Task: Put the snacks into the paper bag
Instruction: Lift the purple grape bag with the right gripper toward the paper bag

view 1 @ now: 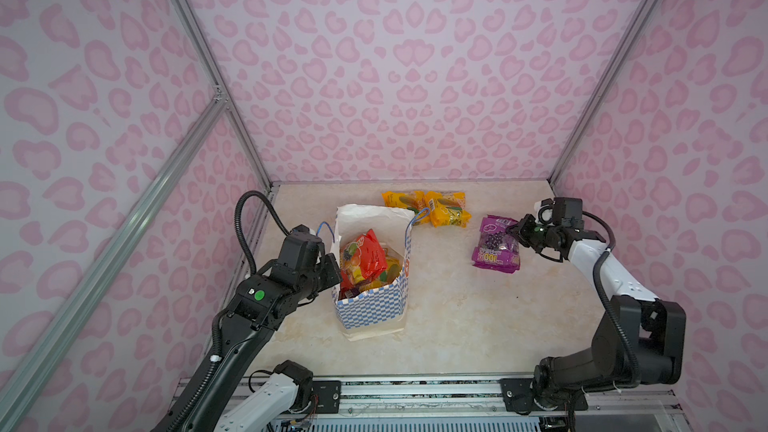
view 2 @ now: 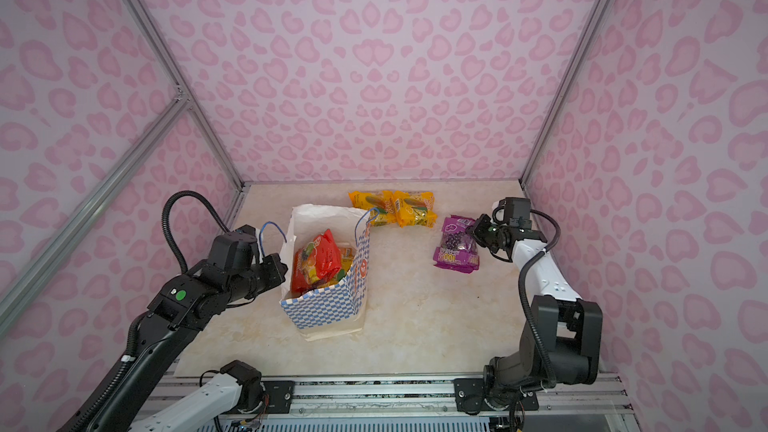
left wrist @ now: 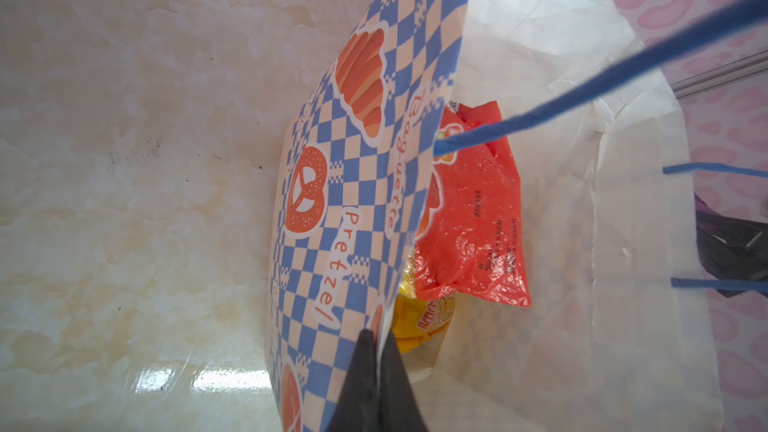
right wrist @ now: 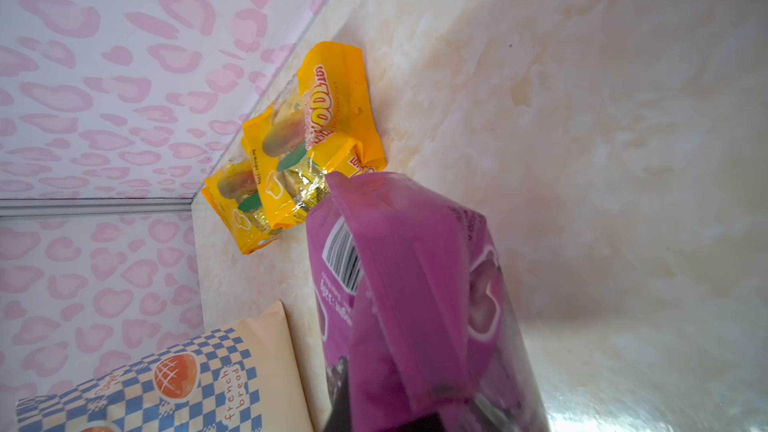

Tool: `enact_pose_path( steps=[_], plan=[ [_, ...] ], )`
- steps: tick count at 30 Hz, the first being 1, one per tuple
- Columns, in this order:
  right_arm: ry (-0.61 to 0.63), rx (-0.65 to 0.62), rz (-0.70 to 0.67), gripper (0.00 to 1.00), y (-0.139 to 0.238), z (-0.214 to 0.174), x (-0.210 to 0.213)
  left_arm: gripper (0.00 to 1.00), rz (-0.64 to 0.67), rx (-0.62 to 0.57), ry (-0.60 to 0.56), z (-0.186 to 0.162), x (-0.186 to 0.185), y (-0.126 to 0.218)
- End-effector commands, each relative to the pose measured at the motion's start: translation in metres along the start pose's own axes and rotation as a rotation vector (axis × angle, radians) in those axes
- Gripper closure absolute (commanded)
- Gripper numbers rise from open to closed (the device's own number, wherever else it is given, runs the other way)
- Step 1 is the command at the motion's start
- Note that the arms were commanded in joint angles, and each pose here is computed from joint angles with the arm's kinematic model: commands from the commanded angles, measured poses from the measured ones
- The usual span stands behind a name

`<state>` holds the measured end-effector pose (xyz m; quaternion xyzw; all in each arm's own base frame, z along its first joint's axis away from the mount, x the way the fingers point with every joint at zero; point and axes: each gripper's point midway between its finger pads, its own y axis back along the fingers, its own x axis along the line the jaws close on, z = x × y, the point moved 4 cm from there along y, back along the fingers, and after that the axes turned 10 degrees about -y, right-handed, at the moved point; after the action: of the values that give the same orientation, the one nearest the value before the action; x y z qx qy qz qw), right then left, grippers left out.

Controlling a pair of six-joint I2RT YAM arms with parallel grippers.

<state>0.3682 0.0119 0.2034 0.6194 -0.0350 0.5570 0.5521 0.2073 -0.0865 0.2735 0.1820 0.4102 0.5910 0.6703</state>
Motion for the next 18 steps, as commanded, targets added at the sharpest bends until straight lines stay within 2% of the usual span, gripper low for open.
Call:
enact_pose_path(
  steps=[1,10,18],
  plan=[
    [0.016,-0.023,0.01,1.0,0.02,-0.003,0.012,0.97,-0.001,0.0,0.0,0.0,0.0,0.002],
    [0.098,-0.132,0.138,1.0,0.096,-0.005,0.077,0.97,-0.031,-0.02,-0.006,0.003,-0.004,0.009],
    [0.252,-0.218,0.263,1.0,0.153,-0.029,0.159,0.97,-0.042,-0.012,-0.008,0.001,-0.005,0.007]
  ],
)
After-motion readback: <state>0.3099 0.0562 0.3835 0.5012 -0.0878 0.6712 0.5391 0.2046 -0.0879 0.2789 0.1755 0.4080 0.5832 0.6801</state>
